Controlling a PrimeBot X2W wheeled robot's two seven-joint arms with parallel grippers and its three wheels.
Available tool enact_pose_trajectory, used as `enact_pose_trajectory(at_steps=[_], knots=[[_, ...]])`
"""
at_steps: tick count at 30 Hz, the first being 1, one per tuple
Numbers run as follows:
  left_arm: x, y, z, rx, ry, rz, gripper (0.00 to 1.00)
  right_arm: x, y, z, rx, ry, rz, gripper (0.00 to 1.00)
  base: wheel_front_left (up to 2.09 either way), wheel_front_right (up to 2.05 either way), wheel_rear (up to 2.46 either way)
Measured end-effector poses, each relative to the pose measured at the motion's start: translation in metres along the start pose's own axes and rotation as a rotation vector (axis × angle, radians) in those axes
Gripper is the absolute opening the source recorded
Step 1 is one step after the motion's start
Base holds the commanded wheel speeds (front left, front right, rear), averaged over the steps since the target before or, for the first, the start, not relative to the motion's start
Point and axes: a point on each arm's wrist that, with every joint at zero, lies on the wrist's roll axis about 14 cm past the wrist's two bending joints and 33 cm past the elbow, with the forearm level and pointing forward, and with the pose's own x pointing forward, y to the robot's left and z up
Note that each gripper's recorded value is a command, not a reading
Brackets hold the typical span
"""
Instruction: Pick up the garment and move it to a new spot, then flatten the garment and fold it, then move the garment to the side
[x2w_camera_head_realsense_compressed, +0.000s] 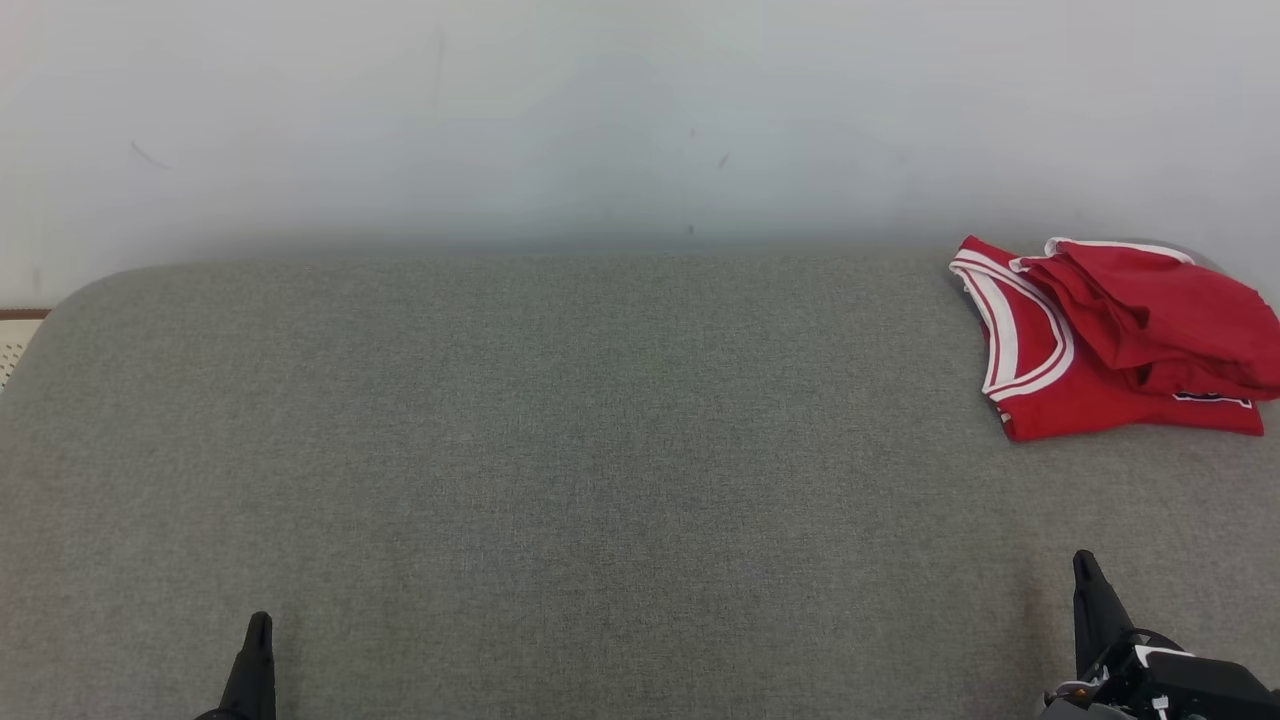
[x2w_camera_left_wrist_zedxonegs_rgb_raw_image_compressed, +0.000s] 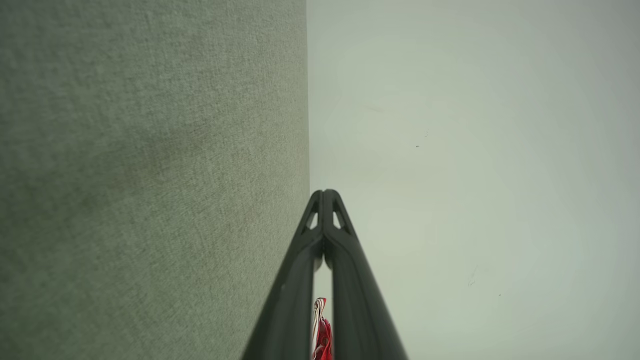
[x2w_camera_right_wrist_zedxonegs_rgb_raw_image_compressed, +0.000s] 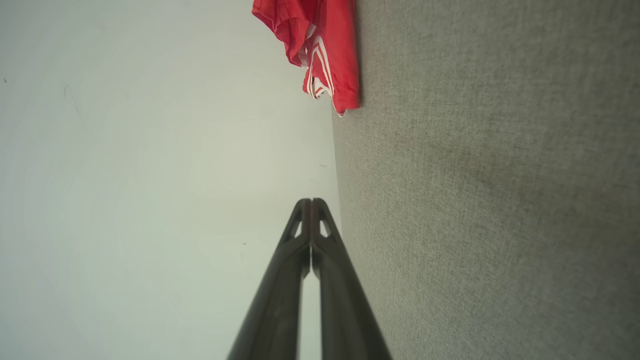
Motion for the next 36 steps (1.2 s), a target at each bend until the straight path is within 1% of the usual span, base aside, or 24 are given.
enact_pose_trajectory(at_steps=[36], knots=[[0.0, 0.0, 0.0, 0.0, 0.0, 0.0, 0.0, 0.0, -0.0001, 0.0, 0.0, -0.001, 0.0, 0.0, 0.0, 0.0, 0.0]])
